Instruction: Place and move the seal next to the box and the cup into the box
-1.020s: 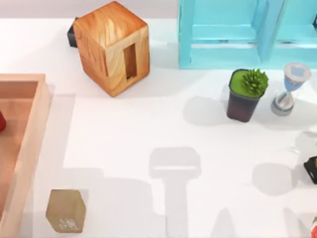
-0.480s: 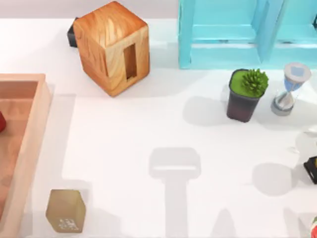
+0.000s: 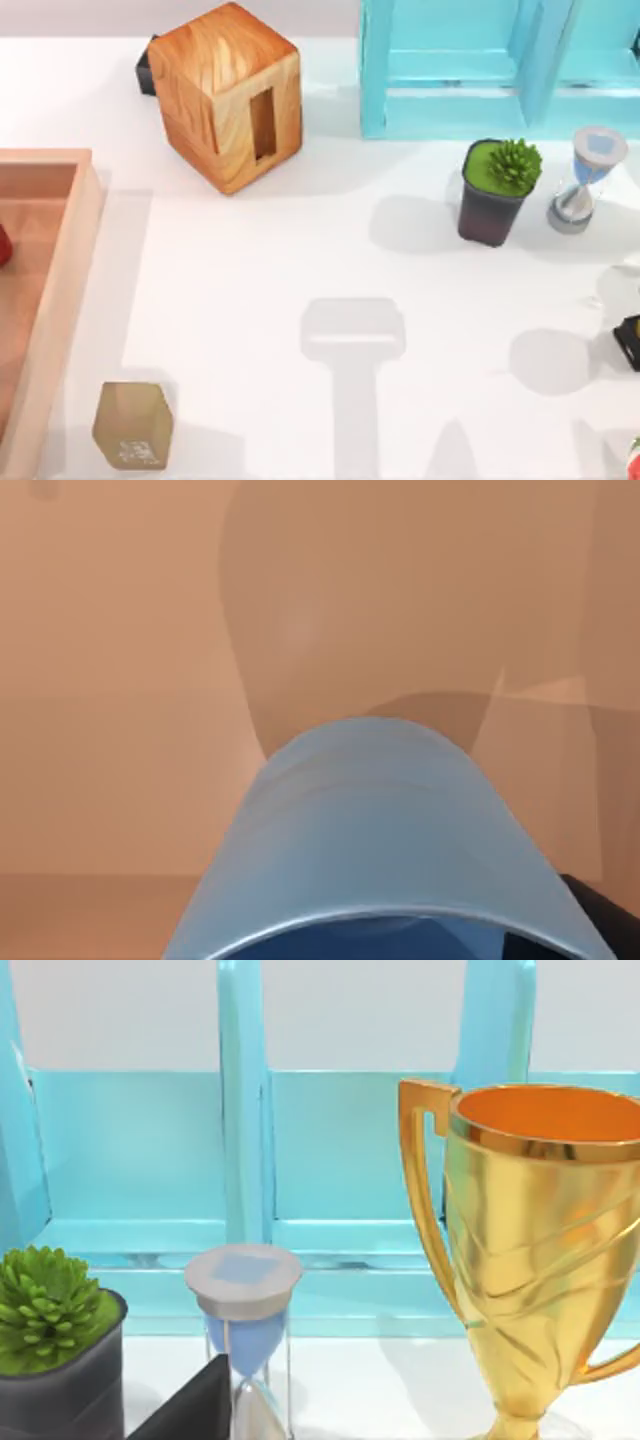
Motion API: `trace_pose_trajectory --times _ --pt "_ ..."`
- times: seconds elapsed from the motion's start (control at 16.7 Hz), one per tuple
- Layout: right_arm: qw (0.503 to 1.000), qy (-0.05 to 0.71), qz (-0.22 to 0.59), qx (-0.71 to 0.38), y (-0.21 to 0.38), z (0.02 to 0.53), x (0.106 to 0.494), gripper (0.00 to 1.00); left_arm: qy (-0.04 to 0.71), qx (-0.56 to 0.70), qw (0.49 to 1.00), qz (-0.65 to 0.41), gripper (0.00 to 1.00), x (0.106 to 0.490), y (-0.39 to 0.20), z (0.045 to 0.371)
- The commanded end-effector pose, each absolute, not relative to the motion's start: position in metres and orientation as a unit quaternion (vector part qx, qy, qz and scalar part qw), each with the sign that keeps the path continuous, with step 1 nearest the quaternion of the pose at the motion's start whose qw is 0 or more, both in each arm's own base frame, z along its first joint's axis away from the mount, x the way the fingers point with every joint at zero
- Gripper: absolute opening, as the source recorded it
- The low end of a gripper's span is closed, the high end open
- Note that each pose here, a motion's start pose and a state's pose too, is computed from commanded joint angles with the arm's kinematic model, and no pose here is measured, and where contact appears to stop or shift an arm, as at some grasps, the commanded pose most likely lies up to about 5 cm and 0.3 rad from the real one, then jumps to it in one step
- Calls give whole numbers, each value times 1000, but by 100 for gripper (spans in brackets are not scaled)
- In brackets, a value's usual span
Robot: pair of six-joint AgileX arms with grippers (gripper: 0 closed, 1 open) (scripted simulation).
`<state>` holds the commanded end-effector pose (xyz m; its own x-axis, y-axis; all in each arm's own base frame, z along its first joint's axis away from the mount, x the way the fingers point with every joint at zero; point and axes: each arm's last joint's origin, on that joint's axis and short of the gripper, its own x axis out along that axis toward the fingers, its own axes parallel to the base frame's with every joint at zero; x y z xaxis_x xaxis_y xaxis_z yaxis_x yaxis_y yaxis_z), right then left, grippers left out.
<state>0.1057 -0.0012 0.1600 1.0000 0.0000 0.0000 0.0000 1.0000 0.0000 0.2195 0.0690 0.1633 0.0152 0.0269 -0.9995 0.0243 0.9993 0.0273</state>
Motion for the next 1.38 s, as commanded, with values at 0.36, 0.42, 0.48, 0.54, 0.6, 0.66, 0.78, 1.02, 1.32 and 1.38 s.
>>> trace_pose_trajectory --times 0.36,0.42,0.48,0.54,0.6,0.66,0.78,1.02,1.32,1.38 --pt "1000 0 0 0 -1 160 106 100 702 18 712 1 60 219 69 163" --pt "1000 0 0 0 -1 160 106 100 702 18 712 1 68 219 69 163" --pt "1000 0 0 0 -1 160 106 100 702 18 712 1 75 219 69 163" --pt "1000 0 0 0 -1 160 106 100 702 18 712 1 83 219 69 163" --pt "1000 0 0 0 -1 160 106 100 702 18 712 1 90 219 69 163" --pt "1000 0 0 0 -1 160 106 100 702 18 712 1 98 219 69 163" --pt "1000 0 0 0 -1 160 106 100 702 18 712 1 100 219 69 163" --pt "1000 0 0 0 -1 160 106 100 702 18 712 1 100 219 69 163" --pt "1000 0 0 0 -1 160 106 100 701 20 713 1 100 221 69 167" --pt "1000 0 0 0 -1 160 106 100 699 22 714 1 100 224 68 172"
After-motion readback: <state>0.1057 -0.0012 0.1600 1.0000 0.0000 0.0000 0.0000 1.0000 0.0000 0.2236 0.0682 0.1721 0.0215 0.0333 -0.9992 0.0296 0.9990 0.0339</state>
